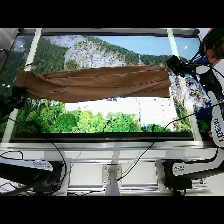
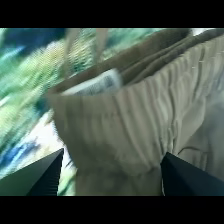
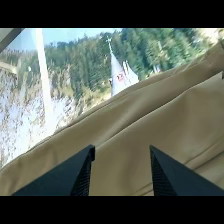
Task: Fold the clothes and pants, and hang the long-sleeved shirts on hangers.
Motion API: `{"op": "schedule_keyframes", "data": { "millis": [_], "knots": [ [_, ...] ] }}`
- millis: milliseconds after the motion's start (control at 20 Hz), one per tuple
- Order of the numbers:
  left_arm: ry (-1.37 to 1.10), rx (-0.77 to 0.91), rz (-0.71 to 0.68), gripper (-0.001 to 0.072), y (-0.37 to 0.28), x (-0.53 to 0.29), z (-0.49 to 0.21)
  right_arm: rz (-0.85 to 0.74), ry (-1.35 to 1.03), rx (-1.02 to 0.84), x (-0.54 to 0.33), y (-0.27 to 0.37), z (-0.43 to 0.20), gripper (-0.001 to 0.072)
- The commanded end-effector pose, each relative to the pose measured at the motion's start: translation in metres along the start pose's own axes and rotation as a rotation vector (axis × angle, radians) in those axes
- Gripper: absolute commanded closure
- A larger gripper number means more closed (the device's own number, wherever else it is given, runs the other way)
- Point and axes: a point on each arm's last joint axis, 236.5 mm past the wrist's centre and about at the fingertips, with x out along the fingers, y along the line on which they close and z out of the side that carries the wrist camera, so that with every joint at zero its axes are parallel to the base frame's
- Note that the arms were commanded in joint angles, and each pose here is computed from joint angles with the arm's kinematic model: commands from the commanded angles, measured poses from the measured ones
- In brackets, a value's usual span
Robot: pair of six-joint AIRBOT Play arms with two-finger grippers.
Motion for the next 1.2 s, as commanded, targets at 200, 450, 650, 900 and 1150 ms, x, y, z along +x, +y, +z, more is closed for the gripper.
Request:
{"op": "schedule_keyframes", "data": {
  "millis": [200,450,650,900,1150],
  "knots": [
    [-0.063,0.156,-0.122,0.0670,-0.079,0.023,0.029,0.024,0.099,-0.004,-0.003,0.007,-0.023,0.0308],
    [-0.056,0.448,-0.333,0.0674,-0.202,-0.042,0.032,0.101,0.254,-0.144,-0.022,0.030,-0.052,0.0413],
    [-0.057,0.705,-0.370,0.0674,-0.268,-0.130,0.004,0.200,0.346,-0.230,-0.037,0.079,-0.069,0.0696],
    [-0.279,0.723,-0.295,0.0673,-0.293,-0.177,0.041,0.325,0.195,-0.395,-0.020,0.198,-0.093,0.0698],
    [-0.111,0.706,-0.363,0.0673,-0.311,-0.177,-0.018,0.444,-0.007,-0.558,-0.015,0.310,-0.151,0.0699]
  ]
}}
